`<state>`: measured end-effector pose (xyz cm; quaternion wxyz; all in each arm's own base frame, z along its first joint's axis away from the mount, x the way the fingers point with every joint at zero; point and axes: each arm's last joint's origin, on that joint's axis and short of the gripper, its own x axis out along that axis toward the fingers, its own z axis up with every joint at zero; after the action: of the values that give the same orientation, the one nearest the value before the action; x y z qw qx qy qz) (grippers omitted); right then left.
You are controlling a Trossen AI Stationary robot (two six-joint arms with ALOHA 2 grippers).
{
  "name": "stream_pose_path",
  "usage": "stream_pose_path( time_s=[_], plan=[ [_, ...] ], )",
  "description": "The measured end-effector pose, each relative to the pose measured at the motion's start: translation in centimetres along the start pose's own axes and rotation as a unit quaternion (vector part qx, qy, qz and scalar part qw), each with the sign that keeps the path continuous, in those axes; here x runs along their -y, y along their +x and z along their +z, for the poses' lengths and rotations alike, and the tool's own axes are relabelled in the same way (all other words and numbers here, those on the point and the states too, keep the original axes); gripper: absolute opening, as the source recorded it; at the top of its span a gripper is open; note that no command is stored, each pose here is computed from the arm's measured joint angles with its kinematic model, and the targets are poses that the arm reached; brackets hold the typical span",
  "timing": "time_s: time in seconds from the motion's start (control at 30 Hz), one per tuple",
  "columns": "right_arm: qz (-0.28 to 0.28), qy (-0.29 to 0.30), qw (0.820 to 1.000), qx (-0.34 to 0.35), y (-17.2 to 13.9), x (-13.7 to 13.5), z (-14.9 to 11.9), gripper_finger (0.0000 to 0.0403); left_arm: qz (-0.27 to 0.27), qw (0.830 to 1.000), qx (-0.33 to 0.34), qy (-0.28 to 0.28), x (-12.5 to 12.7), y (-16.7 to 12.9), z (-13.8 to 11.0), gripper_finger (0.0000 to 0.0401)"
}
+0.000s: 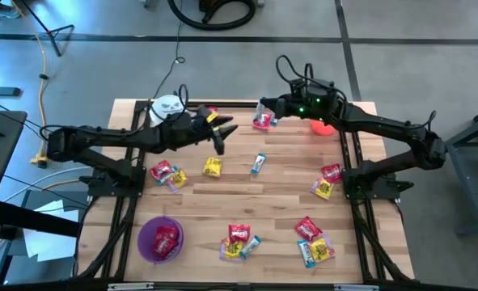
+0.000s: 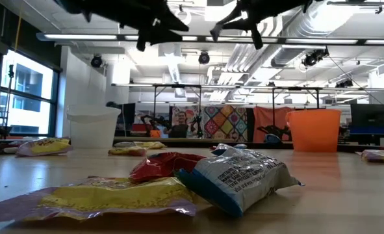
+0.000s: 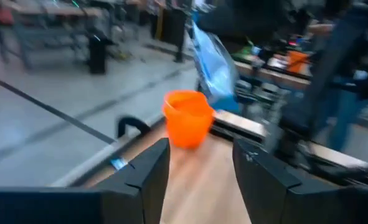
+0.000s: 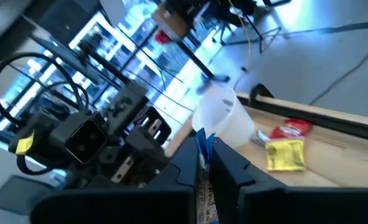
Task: Sort candy
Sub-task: Put the white candy into the white bucket
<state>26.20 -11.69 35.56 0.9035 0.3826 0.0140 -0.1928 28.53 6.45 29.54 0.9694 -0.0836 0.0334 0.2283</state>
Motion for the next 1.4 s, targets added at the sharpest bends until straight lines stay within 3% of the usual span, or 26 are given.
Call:
stream_pose_path(
  time_s=[0.17, 0.43, 0.9, 1.07, 1.27, 1.4],
  plan=[
    [0.006, 0.008, 0.999, 0.034, 0.0, -0.8, 0.0, 0.0012, 0.02, 0.998, 0.018, 0.059, 0.0, 1.2, 1.6, 0.0179],
    [-0.003, 0.021, 0.997, 0.078, 0.0, -1.7, -0.2, 0.0012, -0.031, 0.998, 0.017, 0.054, -0.2, 2.8, 3.2, 0.0184],
    [-0.006, 0.03, 0.994, 0.106, 0.0, -2.6, -0.6, 0.0012, -0.04, 0.995, 0.025, 0.09, 0.9, 5.4, 5.0, 0.0179],
    [-0.008, 0.035, 0.993, 0.11, 0.0, -2.6, -0.6, 0.0012, -0.036, 0.992, 0.029, 0.12, 1.1, 5.4, 5.2, 0.0127],
    [-0.005, 0.033, 0.993, 0.11, 0.0, -2.6, -0.7, 0.0012, -0.032, 0.991, 0.019, 0.132, 1.0, 5.4, 5.0, 0.0021],
    [-0.006, 0.02, 0.994, 0.111, 0.0, -2.6, -0.6, 0.003, -0.028, 0.99, 0.019, 0.134, 0.9, 5.4, 5.0, 0.0011]
  ],
)
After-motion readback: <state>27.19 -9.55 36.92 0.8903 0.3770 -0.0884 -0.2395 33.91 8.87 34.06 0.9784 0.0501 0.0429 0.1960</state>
